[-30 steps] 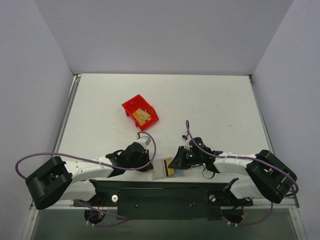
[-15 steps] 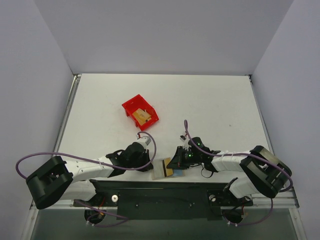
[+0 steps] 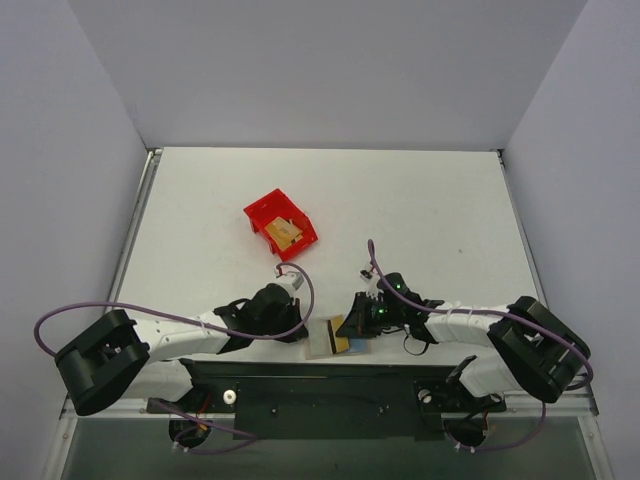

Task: Put the credit cards into the card holder
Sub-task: Insert the credit card into the card holder.

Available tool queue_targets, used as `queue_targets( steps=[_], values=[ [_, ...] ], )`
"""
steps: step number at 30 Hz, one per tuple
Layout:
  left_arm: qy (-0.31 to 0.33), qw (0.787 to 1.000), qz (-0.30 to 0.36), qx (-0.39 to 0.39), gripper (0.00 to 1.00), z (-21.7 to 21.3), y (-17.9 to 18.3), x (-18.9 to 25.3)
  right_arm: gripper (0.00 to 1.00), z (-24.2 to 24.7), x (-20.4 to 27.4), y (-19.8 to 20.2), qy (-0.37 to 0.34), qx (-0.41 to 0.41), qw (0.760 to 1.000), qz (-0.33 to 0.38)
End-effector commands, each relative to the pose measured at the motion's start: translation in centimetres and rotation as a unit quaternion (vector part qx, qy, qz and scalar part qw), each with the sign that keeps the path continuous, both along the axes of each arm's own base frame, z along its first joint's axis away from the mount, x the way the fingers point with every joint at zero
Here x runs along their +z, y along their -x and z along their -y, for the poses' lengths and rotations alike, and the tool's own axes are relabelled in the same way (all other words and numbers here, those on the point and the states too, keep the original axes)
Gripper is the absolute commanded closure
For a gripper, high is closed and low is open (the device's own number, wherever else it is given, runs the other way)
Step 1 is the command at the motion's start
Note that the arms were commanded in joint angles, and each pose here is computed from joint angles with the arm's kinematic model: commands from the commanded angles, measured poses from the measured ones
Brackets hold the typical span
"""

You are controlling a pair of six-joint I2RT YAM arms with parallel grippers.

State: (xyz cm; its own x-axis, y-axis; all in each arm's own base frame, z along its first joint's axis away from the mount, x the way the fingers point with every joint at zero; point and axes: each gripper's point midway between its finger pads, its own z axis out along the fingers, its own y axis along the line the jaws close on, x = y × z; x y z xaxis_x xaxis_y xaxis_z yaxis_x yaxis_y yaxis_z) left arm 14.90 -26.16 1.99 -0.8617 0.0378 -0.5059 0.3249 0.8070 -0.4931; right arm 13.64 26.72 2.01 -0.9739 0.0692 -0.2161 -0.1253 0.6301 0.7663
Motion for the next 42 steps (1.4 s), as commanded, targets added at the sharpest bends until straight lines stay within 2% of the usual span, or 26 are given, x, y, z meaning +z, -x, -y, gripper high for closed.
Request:
queue_targets(
  steps=[1, 24, 42],
  values=[
    [-0.006, 1.000, 0.000, -0.005, 1.00, 0.2, 0.0, -0.1, 1.00, 0.7, 0.3, -1.0, 0.025, 0.003, 0.999, 0.032],
    [-0.005, 1.000, 0.001, -0.004, 1.00, 0.2, 0.0, -0.1, 1.00, 0.9, 0.2, -2.0, 0.024, -0.003, 0.999, 0.032],
    [-0.007, 1.000, 0.001, -0.005, 1.00, 0.2, -0.1, -0.2, 1.00, -0.2, -0.2, -1.5, -0.009, 0.002, 1.000, 0.005]
  ],
)
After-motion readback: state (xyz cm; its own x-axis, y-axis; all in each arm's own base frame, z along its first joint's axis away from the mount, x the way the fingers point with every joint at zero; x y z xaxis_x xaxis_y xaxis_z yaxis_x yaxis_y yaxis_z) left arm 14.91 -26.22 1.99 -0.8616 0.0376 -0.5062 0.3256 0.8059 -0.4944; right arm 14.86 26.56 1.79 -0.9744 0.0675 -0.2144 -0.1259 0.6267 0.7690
